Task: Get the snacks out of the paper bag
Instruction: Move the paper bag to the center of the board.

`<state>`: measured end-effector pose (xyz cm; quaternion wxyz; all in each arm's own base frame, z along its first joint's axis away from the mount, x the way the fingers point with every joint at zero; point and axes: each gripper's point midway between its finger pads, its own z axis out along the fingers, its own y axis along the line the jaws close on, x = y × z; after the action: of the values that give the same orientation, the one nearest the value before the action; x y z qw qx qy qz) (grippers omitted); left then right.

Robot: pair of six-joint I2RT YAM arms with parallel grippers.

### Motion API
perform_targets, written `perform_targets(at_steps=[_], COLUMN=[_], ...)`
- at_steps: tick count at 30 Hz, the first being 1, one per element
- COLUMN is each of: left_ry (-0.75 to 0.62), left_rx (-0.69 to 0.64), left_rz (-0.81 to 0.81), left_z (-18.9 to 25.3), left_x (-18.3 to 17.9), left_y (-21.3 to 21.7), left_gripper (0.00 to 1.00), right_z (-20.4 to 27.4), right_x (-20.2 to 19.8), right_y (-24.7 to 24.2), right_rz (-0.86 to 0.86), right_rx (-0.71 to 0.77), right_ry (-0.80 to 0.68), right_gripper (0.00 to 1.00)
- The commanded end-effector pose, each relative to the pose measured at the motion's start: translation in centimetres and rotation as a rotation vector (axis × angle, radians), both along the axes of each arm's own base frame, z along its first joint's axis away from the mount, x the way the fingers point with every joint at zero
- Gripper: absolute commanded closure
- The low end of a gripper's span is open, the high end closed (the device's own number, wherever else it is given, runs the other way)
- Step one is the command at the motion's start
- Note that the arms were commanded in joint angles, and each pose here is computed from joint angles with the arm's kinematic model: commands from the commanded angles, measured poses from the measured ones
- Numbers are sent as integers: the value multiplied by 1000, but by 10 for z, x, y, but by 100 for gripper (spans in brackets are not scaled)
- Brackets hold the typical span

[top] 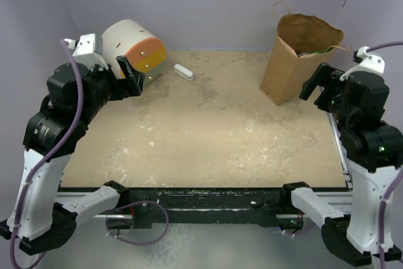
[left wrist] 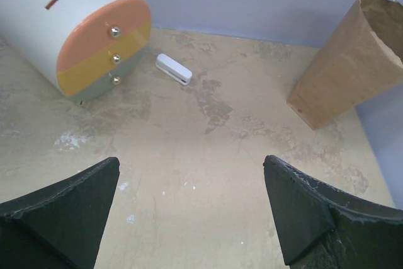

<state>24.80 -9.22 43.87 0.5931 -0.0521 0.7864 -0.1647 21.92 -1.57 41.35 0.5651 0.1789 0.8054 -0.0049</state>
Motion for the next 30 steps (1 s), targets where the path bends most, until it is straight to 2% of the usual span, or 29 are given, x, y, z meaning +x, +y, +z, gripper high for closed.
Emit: perform_targets(at_steps=[1, 7, 12, 17, 22, 30], left_ry=[-12, -9, -3, 27, 45, 48], left_rx=[-29, -66, -102, -122, -95, -33], left_rz=[-66, -63, -76, -102, -109, -125], left_z=[5, -3, -6, -15, -20, -22], left_x=[16, 27, 34, 47, 59, 73], left_y=[-20, -28, -37, -50, -56, -60], left_gripper=[1, 1, 1, 1, 1, 1], right_z=[10, 20, 22, 25, 29, 20], right_x=[31, 64, 84, 106, 130, 164], right_y=[0, 7, -8, -28, -39, -58], right_rz=[-21, -10, -131, -270, -303, -302], right_rx=[3, 19, 31, -5, -1, 95], right_ry=[-39, -88, -124, -98, -109, -96], right_gripper=[1, 1, 1, 0, 0, 1])
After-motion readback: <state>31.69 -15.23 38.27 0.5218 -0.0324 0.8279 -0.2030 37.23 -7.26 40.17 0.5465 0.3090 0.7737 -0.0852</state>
